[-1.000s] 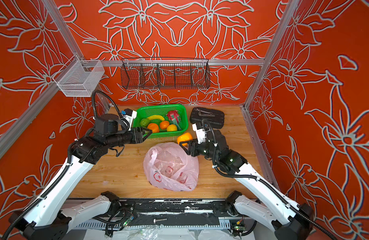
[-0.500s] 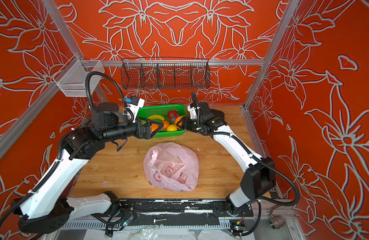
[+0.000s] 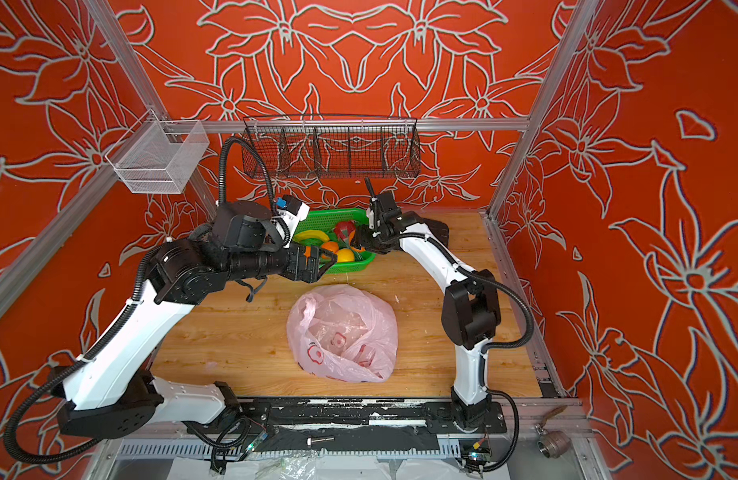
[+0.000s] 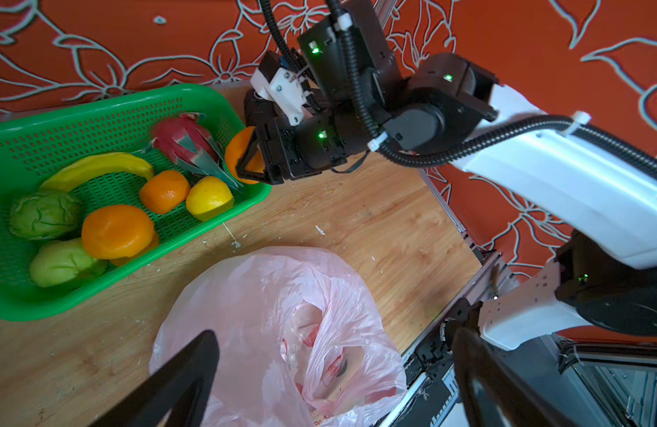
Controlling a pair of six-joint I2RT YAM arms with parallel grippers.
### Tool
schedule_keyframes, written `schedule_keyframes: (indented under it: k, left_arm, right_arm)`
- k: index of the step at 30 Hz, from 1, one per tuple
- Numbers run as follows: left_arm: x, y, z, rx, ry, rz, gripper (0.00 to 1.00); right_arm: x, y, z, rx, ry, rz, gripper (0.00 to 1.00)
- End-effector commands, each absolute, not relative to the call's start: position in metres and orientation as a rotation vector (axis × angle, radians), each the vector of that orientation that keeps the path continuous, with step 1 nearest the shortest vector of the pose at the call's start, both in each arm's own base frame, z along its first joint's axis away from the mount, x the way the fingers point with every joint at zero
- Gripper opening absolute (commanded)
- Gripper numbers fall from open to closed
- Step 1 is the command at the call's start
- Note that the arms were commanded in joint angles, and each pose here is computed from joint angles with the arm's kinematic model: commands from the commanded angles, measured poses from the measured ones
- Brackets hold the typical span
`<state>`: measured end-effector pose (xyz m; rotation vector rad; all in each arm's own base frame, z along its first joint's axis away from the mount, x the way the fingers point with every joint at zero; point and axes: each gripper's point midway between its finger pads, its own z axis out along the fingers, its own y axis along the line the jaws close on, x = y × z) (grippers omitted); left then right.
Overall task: Untie the knot of the plastic bag and take out the fruit
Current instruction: 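Carry the orange over the green basket and release it with the right gripper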
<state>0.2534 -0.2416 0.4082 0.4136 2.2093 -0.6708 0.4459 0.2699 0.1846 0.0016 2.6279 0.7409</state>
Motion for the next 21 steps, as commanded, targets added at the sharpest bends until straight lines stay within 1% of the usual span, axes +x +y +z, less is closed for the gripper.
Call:
schedule_keyframes:
  k: [1,6,12,17,21]
  left_arm:
    - [0.252,-0.236,0.403,0.446,2.234,-0.577,0.97]
    - [0.252,-0.236,0.396,0.452,2.247,-0.555,0.97]
    - [0.253,-0.231,0.393,0.440,2.254,-0.527,0.97]
    - [0.251,-0.225,0.393,0.424,2.249,-0.510,0.97]
    - [0.249,-0.221,0.391,0.408,2.253,-0.500,0.97]
  right_arm:
    - [0.458,0.265,0.169,0.038,2.673,0.669,0.43]
    - [0.476,0.256,0.139,0.134,2.723,0.524,0.45]
    - [0.485,0.262,0.110,0.216,2.779,0.523,0.48]
    - [0.484,0.253,0.091,0.312,2.834,0.425,0.62]
    - [0.484,0.252,0.097,0.334,2.828,0.420,0.75]
